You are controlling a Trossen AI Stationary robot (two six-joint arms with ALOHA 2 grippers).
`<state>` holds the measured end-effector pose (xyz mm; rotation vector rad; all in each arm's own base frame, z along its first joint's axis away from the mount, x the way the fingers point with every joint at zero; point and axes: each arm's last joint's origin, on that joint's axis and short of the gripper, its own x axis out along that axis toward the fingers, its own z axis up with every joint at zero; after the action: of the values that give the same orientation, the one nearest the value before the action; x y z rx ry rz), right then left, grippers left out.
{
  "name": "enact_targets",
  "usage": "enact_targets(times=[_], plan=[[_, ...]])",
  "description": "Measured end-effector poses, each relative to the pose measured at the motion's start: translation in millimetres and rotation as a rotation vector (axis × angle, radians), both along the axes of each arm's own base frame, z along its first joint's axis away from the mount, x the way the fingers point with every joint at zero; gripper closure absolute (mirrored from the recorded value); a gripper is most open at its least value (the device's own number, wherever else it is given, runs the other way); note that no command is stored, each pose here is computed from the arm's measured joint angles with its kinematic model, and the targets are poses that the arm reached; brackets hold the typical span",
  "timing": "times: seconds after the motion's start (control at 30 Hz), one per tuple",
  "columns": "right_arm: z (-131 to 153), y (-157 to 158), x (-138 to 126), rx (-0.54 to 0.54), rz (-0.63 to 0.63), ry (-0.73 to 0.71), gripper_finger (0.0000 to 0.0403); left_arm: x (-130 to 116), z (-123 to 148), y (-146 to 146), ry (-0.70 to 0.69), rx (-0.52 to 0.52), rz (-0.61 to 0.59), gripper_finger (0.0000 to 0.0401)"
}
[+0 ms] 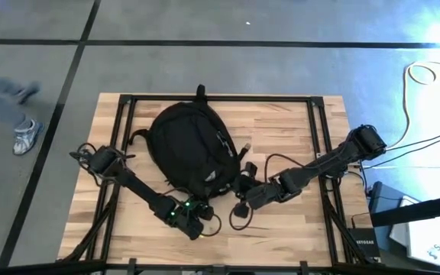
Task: Unpack backpack
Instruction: Close the transparent zipper bag
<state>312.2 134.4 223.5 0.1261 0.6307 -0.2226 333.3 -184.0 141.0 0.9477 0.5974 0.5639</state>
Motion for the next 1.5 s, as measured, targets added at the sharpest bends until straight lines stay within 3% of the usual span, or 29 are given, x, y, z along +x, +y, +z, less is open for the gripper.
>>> enact_targets(times=[0.2, 0.43, 0.8, 0.9, 1.07, 1.2, 1.37, 1.5], plan=[[-8, -3, -9, 0.008, -0.070, 0.090, 0.0403, -23, 28, -10, -0.057, -0.094, -0.021, 0.0397], [-10, 1, -12, -0.006, -0.065, 0.111, 0.0403, -52, 43, -16, -0.033, -0.177, -0.046, 0.0399], [-16, -5, -18, -0.064, -0.128, 0.170, 0.0403, -83, 77, -34, -0.045, -0.450, -0.193, 0.0400], [-14, -3, -15, -0.035, -0.121, 0.130, 0.0403, -93, 86, -37, -0.074, -0.459, -0.202, 0.0400], [-3, 20, -9, 0.110, 0.055, 0.020, 0.0399, -97, 84, -32, -0.072, -0.463, -0.156, 0.0400], [1, 37, -16, 0.146, 0.065, -0.034, 0.0393, -97, 79, -27, -0.074, -0.446, -0.129, 0.0400], [-9, 51, -16, 0.133, 0.048, -0.059, 0.0356, -94, 78, -23, -0.089, -0.453, -0.109, 0.0401], [-35, 53, 1, 0.117, 0.016, -0.063, 0.0284, -93, 78, -23, -0.089, -0.451, -0.110, 0.0401]])
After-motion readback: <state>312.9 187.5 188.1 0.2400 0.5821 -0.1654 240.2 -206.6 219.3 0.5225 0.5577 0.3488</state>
